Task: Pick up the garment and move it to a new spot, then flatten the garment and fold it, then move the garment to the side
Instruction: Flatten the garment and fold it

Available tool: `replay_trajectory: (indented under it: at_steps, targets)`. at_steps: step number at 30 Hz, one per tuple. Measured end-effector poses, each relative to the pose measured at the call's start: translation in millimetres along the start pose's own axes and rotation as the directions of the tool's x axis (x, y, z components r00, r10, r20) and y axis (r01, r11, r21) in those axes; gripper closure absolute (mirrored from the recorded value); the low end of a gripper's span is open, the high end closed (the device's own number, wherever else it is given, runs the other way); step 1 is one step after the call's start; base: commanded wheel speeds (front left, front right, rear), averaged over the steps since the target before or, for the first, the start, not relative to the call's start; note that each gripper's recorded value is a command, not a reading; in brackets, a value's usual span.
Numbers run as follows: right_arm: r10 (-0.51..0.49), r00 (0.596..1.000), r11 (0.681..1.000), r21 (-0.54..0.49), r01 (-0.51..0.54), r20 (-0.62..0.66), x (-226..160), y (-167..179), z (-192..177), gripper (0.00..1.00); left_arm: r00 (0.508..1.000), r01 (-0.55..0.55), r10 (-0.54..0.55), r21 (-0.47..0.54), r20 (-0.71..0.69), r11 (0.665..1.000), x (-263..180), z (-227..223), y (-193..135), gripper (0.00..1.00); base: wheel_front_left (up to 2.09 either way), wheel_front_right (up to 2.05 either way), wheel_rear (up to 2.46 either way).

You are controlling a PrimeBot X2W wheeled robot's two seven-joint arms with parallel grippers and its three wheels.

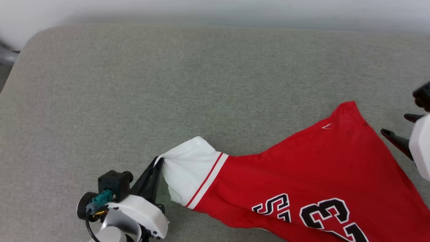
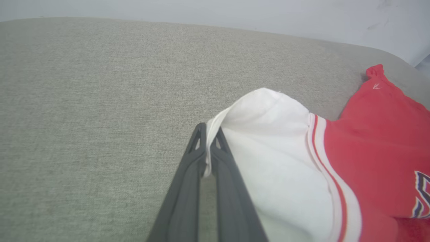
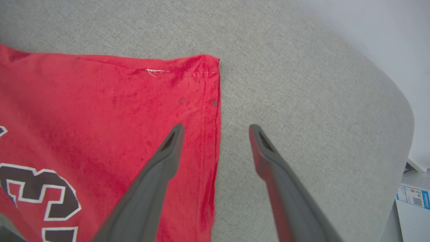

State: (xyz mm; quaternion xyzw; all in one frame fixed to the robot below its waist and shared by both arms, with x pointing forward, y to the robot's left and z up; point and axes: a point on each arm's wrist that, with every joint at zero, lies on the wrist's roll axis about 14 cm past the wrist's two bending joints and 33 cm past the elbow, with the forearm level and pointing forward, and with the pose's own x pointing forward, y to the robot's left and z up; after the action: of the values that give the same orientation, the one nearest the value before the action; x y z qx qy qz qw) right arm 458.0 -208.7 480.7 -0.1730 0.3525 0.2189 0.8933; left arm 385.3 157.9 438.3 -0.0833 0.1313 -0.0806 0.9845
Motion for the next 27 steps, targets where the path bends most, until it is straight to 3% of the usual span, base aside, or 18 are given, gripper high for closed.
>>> replay_trajectory:
  at_steps: [11,19,25,26,27]
  targets:
    - [0.028,0.977,0.993,-0.107,-0.052,-0.213,72.5,6.8,7.3,0.00,0.999,-0.033,0.033,0.003,-0.008,0.999,9.9,-4.6,11.3,1.00,0.00,0.00,0.00]
    - [0.063,0.951,0.995,-0.058,-0.084,-0.301,119.2,15.6,-20.5,0.00,0.999,-0.042,0.042,0.002,-0.029,0.999,16.6,-12.6,14.7,1.00,0.00,0.00,0.00]
    - [0.087,0.941,0.994,-0.042,-0.106,-0.327,128.0,21.4,-36.2,0.03,0.998,-0.049,0.049,0.001,-0.038,0.999,17.5,-16.1,16.5,1.00,0.00,0.00,0.00]
    - [0.090,0.944,0.994,-0.036,-0.107,-0.316,127.7,21.5,-35.5,0.66,0.998,-0.048,0.048,0.002,-0.038,0.999,17.7,-15.9,16.5,1.00,0.00,0.00,0.00]
    - [0.093,0.947,0.994,-0.033,-0.108,-0.308,126.9,21.8,-35.4,1.00,0.998,-0.048,0.048,0.003,-0.036,0.999,17.8,-15.4,16.4,1.00,0.00,0.00,0.00]
